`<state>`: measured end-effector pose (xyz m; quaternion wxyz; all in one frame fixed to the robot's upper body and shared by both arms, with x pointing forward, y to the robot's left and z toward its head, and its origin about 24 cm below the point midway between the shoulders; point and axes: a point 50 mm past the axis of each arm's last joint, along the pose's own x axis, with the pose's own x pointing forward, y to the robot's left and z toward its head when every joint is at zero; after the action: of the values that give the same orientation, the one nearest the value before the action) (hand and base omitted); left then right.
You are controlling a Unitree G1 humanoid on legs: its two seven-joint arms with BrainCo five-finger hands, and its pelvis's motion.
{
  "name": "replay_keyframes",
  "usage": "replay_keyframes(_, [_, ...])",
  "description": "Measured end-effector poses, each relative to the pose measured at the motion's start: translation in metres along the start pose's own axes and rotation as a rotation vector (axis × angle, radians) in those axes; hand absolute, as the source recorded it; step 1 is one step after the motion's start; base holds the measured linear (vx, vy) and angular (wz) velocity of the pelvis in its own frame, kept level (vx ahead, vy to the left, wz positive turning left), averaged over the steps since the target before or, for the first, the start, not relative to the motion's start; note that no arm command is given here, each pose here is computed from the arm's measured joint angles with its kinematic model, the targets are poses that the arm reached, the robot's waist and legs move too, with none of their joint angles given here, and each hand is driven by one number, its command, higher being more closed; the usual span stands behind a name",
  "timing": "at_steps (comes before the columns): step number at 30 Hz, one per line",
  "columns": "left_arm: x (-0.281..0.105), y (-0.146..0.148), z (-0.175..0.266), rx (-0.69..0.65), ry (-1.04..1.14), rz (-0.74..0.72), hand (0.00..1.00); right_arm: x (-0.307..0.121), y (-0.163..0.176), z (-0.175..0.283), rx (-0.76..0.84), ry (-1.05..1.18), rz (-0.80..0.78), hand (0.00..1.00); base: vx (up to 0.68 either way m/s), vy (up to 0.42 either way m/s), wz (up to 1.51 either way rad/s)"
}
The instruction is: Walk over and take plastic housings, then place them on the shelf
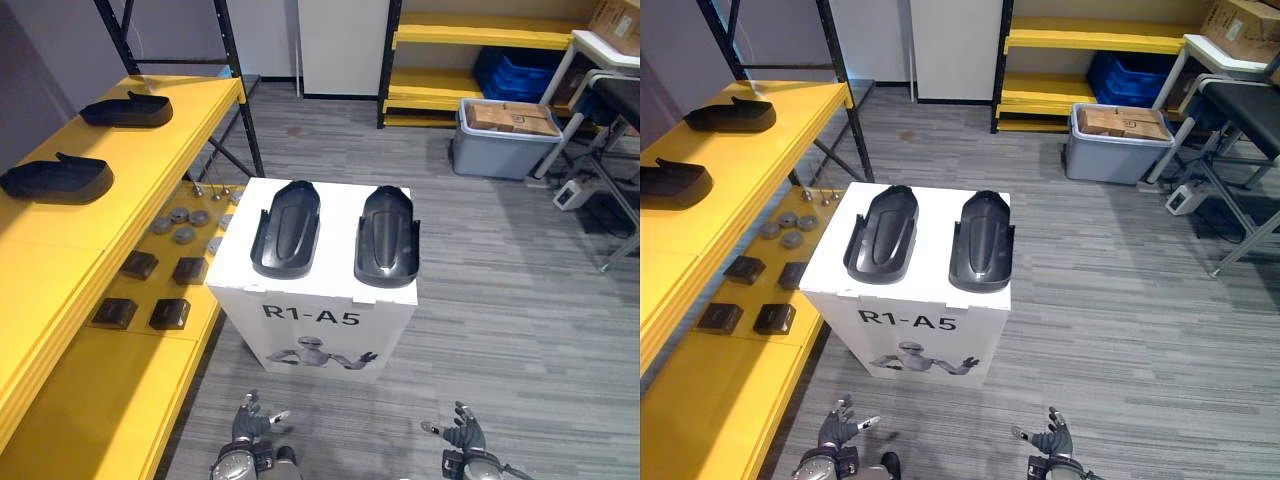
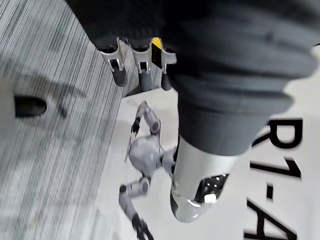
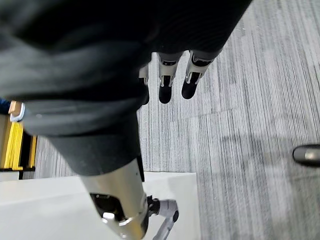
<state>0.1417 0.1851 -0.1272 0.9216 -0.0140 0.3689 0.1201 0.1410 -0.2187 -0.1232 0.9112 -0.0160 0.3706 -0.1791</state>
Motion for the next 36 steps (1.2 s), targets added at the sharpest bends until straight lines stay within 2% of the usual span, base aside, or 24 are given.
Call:
replay_keyframes(3, [-0.001,0.011,-0.003,0.023,0.008,0.021,0.0,0.001,-0.004,0.004,0.017,-0.018,-0.016,0.0,0.06,0.093,-0.12])
replay_keyframes(8, [-0.006,0.021,-0.01,0.039,0.022,0.037,0.0,-0.003,-0.034,0.045,0.096,-0.204,-0.123,0.0,0.05,0.025,-0.06])
replay_keyframes(14, [-0.014,0.028,-0.02,0.048,0.045,0.039,0.0,-0.021,-0.073,0.12,0.104,-0.532,-0.244,0.0,0.05,0.016,-0.04])
replay_keyframes(19, [-0.018,0.032,-0.026,0.055,0.059,0.04,0.0,-0.033,-0.075,0.173,0.073,-0.741,-0.256,0.0,0.02,0.007,-0.03])
replay_keyframes(22, [-0.02,0.033,-0.029,0.061,0.067,0.029,0.0,-0.037,-0.067,0.209,0.04,-0.865,-0.238,0.0,0.0,0.0,0.0])
replay_keyframes(24, [-0.02,0.032,-0.031,0.072,0.072,0.019,0.0,-0.04,-0.045,0.239,0.003,-0.959,-0.171,0.0,-0.01,0.001,0.03])
replay_keyframes(27, [-0.02,0.03,-0.03,0.077,0.065,0.012,0.0,-0.039,-0.025,0.256,0.0,-0.995,-0.116,0.0,-0.02,-0.002,0.18])
replay_keyframes(30, [-0.018,0.027,-0.027,0.081,0.053,0.001,0.0,-0.027,-0.006,0.268,-0.025,-0.972,-0.072,0.0,-0.04,0.0,0.21])
replay_keyframes(31, [-0.015,0.021,-0.021,0.069,0.027,-0.012,0.0,-0.017,0.02,0.286,-0.098,-0.946,-0.072,0.0,-0.07,0.005,0.32])
replay_keyframes(36, [-0.015,0.022,-0.02,0.066,0.018,-0.007,0.0,-0.01,0.027,0.29,-0.101,-0.903,-0.084,0.0,-0.01,0.001,0.16])
